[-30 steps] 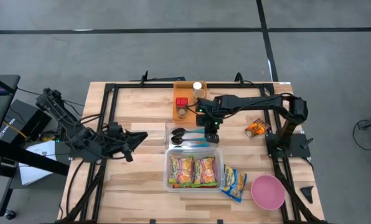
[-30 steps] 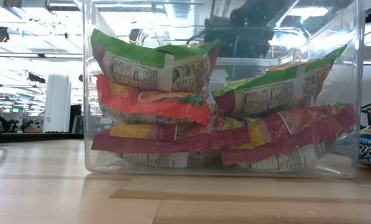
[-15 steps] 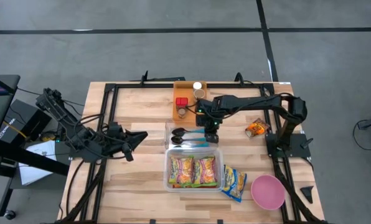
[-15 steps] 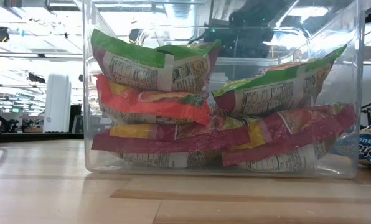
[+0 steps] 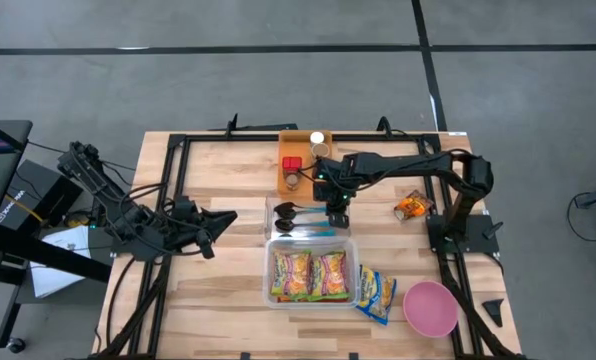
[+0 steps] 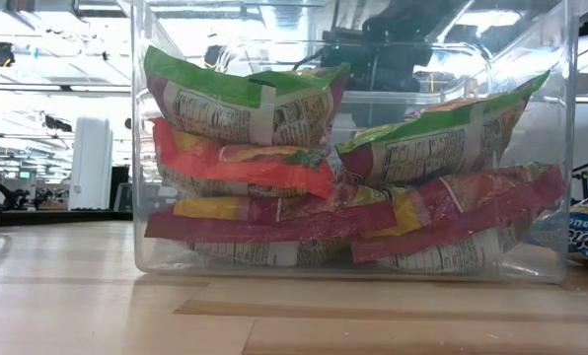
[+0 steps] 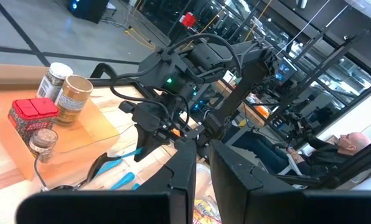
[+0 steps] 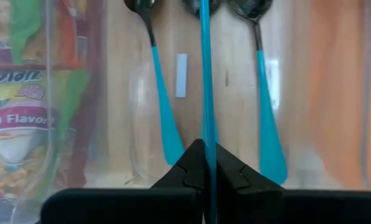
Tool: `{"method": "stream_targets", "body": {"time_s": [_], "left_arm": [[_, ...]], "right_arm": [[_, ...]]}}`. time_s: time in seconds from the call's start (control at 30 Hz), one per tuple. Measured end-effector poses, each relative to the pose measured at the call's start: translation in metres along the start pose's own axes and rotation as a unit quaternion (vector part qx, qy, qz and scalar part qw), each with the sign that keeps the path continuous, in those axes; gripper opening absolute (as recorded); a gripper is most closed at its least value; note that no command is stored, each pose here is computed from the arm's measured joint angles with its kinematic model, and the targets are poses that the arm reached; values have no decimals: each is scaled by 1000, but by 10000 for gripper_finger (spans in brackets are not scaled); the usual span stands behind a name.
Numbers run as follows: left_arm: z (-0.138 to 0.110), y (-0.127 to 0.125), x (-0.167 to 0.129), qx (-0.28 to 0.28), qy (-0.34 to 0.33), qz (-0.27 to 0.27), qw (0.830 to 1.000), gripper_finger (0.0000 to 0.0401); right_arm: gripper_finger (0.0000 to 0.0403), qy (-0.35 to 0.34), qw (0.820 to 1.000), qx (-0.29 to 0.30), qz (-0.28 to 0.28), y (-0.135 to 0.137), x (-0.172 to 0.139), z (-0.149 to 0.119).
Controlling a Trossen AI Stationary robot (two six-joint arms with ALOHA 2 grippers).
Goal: Pick & Place Food Item
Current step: Put the blue spoon into the transparent bin
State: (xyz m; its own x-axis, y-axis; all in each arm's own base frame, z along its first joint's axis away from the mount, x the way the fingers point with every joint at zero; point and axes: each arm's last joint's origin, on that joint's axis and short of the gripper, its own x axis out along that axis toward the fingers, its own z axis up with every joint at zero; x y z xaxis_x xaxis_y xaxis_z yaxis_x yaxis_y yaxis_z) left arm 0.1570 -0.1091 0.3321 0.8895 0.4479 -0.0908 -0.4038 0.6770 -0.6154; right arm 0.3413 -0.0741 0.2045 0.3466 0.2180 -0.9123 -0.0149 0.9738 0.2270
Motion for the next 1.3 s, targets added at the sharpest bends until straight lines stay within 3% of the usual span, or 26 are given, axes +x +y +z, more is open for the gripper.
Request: {"method": "stream_targets", "body": {"time_s": [0.9,1.2,1.3], "left_arm": [[0,0,0,-7,0,0,1000,40],[0,0,0,-9,0,0,1000,40],[0,0,0,-8,0,0,1000,40]], "right_arm": [[0,14,1000,5,-3,3,1,-2],[0,68,997,30,-9,-1,25,-7],[0,48,999,19,-18,0,26,-2]]}}
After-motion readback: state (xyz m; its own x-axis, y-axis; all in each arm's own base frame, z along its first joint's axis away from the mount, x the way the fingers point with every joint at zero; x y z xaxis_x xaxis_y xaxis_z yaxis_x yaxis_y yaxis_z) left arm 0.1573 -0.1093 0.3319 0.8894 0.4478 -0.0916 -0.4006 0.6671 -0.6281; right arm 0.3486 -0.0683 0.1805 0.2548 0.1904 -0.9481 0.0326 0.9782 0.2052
